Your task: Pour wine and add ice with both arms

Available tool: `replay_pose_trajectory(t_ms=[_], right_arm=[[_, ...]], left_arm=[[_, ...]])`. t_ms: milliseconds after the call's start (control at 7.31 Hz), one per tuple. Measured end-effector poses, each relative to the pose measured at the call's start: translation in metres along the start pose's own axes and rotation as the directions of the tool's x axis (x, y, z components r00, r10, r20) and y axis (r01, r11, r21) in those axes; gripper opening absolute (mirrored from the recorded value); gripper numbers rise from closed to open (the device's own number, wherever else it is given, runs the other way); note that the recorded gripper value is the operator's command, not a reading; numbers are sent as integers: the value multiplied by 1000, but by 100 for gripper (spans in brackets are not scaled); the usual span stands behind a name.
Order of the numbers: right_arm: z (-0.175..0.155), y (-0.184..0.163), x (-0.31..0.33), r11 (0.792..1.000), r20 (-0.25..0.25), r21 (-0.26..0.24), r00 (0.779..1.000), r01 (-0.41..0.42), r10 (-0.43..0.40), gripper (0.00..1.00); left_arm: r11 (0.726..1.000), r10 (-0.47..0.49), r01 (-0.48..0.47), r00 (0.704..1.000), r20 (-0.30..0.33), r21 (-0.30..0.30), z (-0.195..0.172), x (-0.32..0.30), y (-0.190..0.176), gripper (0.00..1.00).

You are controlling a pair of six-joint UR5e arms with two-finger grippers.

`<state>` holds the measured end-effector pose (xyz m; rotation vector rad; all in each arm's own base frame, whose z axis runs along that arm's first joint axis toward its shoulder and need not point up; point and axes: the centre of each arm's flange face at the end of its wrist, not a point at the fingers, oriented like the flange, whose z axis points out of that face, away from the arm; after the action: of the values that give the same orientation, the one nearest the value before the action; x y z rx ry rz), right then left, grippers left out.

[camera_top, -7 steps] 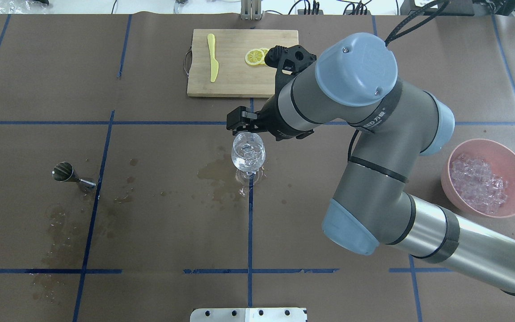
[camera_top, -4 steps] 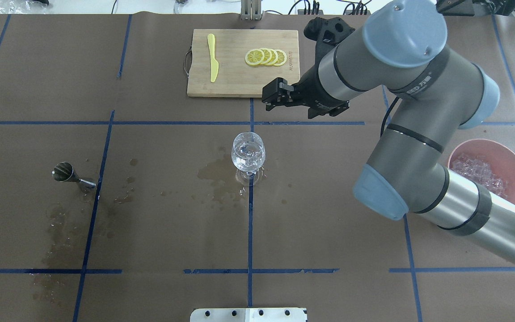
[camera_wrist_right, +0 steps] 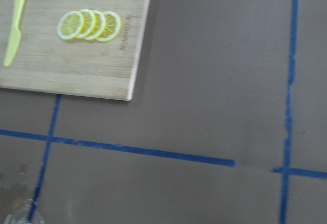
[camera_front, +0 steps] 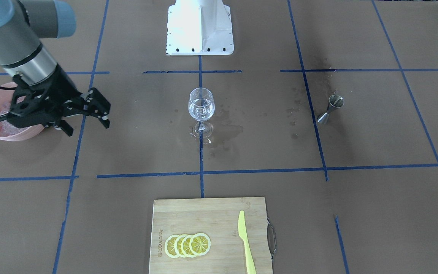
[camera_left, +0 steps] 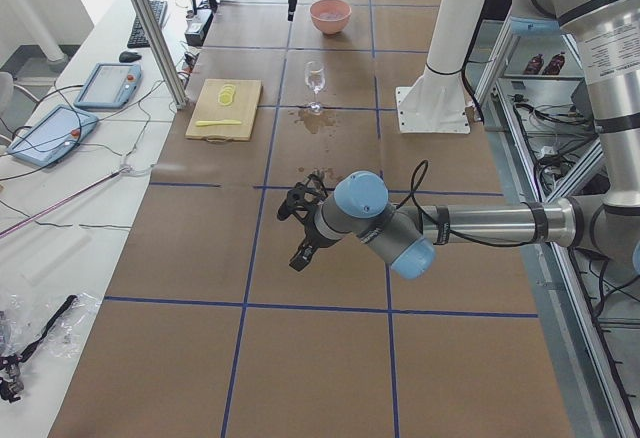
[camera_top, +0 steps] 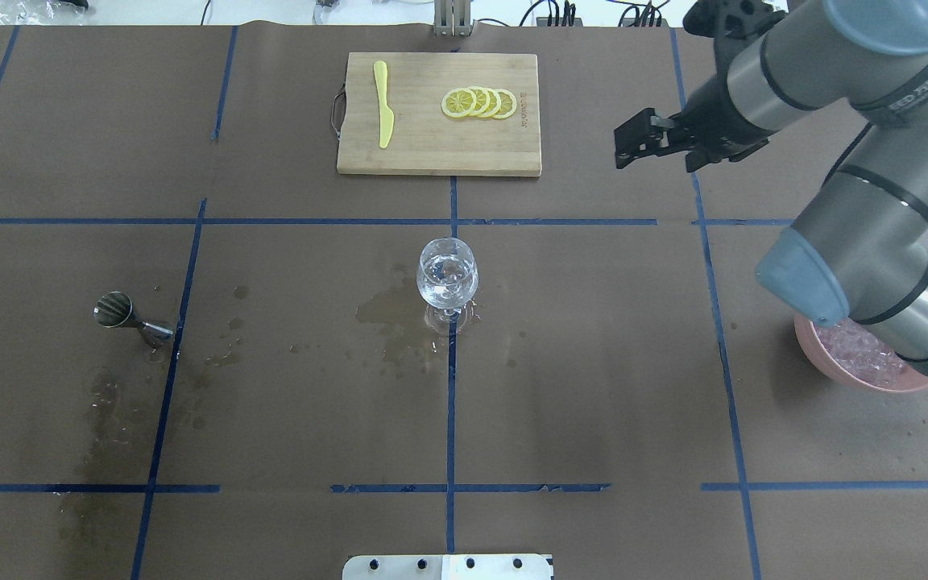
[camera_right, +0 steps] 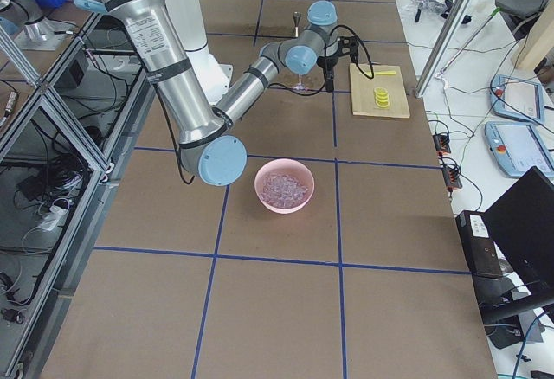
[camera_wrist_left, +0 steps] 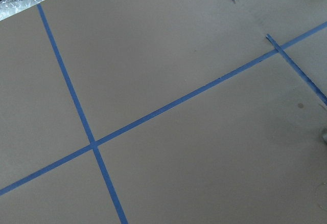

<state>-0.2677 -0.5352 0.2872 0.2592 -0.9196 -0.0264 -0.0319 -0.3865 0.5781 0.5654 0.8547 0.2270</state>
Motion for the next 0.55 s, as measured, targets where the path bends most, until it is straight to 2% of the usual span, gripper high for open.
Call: replay_pose_trajectory(t_ms=[274,411,548], right_arm=[[-1,-16,83,991,-121,-69,985,118,-126,100],[-1,-23,123,983,-162,-111,973,148,-165,100],[-3,-22,162,976,-179,-147,965,164,-189,100]], left_arm=[[999,-36,37,999,34,-3,-5,-13,-46,100],[999,-46,46,997,69,-8,-13,-23,-71,100],[999,-41,43,994,101,-25,-25,-37,-92,100]])
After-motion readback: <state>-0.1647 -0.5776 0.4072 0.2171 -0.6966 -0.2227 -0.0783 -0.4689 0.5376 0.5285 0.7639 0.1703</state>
